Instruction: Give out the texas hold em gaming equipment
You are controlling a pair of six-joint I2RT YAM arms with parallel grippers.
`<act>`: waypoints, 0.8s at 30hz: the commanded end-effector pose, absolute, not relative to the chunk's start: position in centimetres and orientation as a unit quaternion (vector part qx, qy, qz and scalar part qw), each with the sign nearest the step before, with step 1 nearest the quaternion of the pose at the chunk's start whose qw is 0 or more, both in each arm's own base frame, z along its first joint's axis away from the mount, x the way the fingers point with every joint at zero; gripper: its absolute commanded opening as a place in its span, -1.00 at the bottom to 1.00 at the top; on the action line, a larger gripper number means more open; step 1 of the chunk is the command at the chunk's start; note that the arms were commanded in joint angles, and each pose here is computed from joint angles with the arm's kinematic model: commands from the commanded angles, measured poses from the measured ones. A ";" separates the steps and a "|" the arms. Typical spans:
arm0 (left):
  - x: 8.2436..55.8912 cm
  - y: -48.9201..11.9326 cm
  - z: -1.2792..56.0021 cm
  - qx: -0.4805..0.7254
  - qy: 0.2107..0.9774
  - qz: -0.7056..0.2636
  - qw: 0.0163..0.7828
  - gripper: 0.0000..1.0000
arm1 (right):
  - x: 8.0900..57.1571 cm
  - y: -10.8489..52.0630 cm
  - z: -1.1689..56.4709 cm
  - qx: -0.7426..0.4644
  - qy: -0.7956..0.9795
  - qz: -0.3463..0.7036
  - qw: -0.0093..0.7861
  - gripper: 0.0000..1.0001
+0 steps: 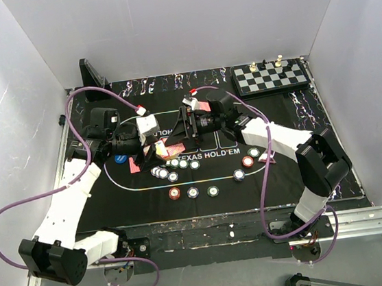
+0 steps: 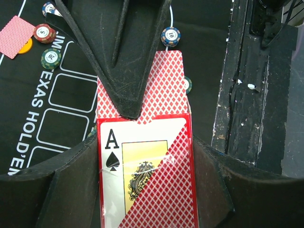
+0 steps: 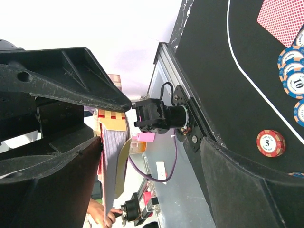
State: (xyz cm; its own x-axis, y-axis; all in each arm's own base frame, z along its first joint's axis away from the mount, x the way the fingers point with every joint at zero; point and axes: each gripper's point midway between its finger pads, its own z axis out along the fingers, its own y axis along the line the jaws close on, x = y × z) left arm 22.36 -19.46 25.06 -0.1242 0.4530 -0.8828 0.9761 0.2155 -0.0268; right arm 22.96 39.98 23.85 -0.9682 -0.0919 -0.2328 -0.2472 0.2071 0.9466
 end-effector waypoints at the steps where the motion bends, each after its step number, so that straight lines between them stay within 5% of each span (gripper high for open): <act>1: 22.4 -19.9 26.7 0.538 0.649 -0.341 0.416 -1.00 | 22.2 40.1 25.6 -0.136 0.752 0.641 0.072 0.74; 16: 23.0 -20.1 27.3 0.536 0.646 -0.338 0.426 -1.00 | 22.6 38.1 26.5 -0.123 0.753 0.641 0.084 0.12; 24: 22.9 -20.2 27.3 0.535 0.644 -0.341 0.427 -1.00 | 22.8 36.4 27.2 -0.110 0.750 0.645 0.102 0.04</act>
State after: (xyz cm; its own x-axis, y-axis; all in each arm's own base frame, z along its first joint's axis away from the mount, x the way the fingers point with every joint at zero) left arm 22.67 -19.58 24.84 -0.1376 0.4512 -0.8818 0.9746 0.2207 -0.0392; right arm 23.13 37.19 25.28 -0.9698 -0.0451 -0.2398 -0.2440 0.1867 0.9516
